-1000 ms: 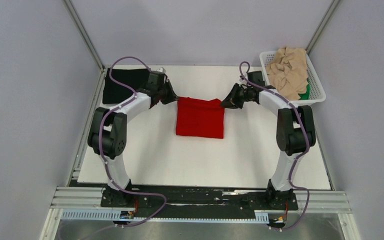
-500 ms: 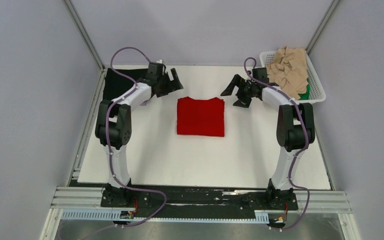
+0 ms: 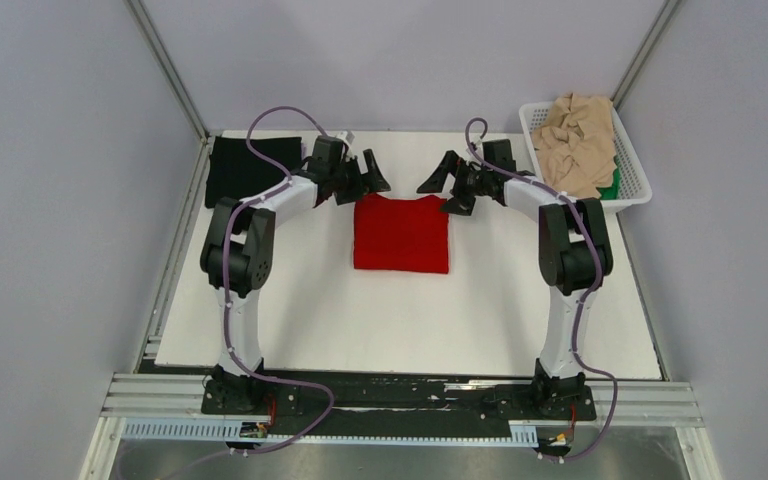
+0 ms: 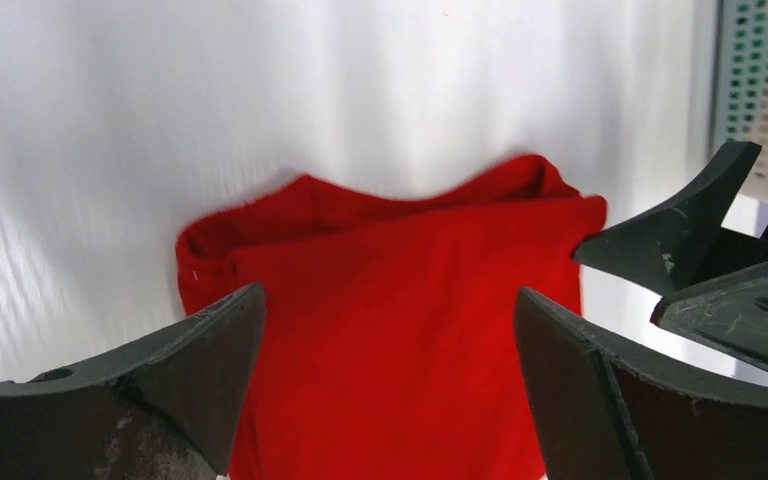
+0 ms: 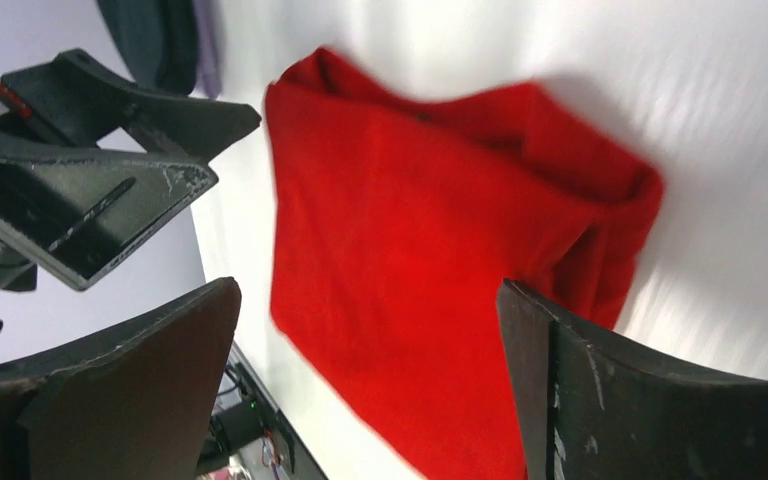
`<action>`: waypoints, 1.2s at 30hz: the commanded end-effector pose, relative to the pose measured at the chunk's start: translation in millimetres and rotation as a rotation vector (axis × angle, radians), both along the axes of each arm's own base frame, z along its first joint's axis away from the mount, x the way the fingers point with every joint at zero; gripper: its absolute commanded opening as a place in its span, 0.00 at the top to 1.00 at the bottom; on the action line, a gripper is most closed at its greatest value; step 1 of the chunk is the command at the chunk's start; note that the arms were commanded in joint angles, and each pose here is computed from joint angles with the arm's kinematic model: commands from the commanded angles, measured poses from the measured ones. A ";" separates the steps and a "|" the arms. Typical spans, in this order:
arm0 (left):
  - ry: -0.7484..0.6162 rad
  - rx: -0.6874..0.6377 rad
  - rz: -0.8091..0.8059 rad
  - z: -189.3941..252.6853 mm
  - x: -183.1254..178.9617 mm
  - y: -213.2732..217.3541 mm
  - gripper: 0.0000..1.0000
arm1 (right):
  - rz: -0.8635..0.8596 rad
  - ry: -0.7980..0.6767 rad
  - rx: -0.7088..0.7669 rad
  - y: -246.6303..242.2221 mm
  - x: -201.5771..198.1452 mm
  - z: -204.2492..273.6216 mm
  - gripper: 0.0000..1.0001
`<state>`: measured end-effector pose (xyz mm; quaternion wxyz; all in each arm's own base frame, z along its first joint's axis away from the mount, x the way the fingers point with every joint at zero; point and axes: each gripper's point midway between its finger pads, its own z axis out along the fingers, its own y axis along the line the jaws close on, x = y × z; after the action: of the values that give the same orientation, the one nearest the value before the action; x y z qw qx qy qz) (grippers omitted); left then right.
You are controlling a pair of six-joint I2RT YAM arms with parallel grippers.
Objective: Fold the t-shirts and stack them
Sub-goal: Fold the long partially folded tshirt into a neat square, then smooth out wrinkles on the folded tshirt
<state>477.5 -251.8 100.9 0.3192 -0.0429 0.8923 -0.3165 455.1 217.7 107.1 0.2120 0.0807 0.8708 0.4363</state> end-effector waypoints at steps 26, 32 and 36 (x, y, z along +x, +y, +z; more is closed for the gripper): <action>-0.103 0.082 0.052 65.3 -59.2 19.2 0.00 | 0.077 -0.093 0.044 12.3 -89.6 46.5 0.00; -0.036 -0.107 -0.108 39.9 -115.6 -25.5 0.00 | 0.088 -0.013 0.095 28.3 -110.7 10.8 0.00; 0.099 -0.083 -0.126 -18.2 -142.0 -23.8 0.00 | 0.019 0.107 0.014 14.6 -117.8 -45.8 0.00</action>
<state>352.0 -271.1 118.5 0.2988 -0.0054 0.8874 -0.3511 332.0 244.0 96.5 0.1636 0.0583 0.8693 0.4627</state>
